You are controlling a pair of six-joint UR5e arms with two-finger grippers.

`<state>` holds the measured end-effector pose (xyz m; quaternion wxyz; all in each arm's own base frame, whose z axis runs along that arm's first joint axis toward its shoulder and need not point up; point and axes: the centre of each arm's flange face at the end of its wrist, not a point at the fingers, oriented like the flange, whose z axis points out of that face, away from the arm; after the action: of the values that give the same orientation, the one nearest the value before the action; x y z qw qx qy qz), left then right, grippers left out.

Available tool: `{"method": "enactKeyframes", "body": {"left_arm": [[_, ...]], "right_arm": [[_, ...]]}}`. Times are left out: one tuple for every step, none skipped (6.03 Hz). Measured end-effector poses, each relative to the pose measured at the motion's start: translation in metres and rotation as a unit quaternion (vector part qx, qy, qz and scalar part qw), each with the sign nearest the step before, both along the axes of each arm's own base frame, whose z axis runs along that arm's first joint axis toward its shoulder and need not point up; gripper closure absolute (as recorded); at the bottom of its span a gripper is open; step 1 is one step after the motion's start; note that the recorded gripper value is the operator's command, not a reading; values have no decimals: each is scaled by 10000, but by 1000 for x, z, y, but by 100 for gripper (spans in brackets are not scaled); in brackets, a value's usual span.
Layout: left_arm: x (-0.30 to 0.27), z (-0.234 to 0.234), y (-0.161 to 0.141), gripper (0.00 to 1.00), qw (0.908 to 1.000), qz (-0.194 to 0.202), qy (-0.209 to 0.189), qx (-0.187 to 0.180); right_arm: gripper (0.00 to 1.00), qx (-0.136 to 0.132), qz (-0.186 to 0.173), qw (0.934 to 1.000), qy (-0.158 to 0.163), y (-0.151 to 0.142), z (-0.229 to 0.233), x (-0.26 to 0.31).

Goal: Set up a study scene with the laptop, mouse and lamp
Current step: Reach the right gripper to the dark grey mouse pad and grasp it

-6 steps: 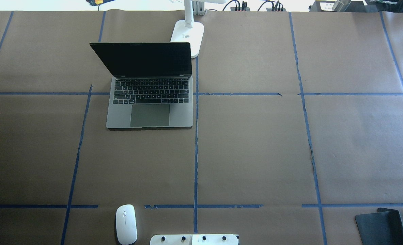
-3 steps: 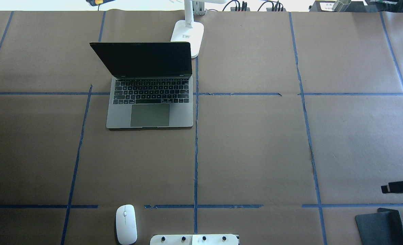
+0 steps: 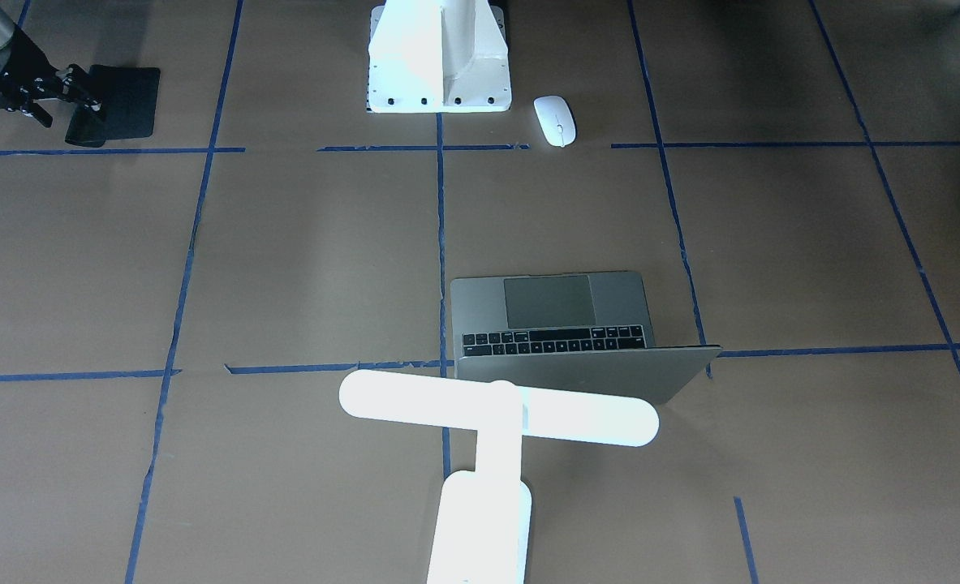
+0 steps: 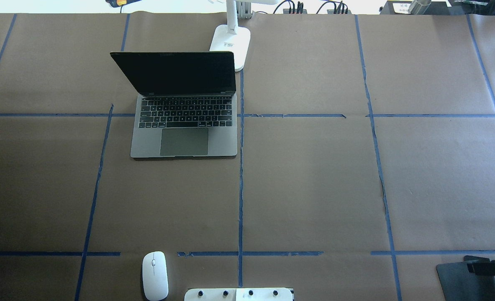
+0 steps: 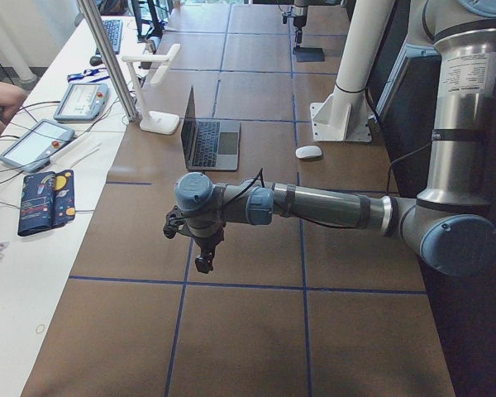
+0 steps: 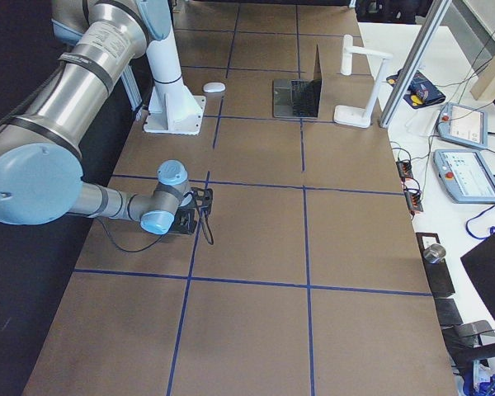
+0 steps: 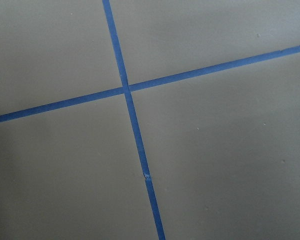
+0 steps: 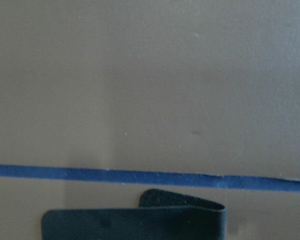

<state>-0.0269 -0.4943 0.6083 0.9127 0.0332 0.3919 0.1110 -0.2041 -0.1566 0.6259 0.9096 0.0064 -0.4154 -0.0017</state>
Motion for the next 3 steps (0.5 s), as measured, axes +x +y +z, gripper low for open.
{"method": "enactKeyframes", "body": {"left_arm": [[0,-1,0,0,10000,-2,1,3],[0,-1,0,0,10000,-3,1,7],[0,-1,0,0,10000,-3,1,11]], "right_arm": [[0,-5,5,10000,-49,17,10,3],[0,-15,-48,10000,-75,24,13,13],[1,-27,-122,9999,-86,29,14,17]]}}
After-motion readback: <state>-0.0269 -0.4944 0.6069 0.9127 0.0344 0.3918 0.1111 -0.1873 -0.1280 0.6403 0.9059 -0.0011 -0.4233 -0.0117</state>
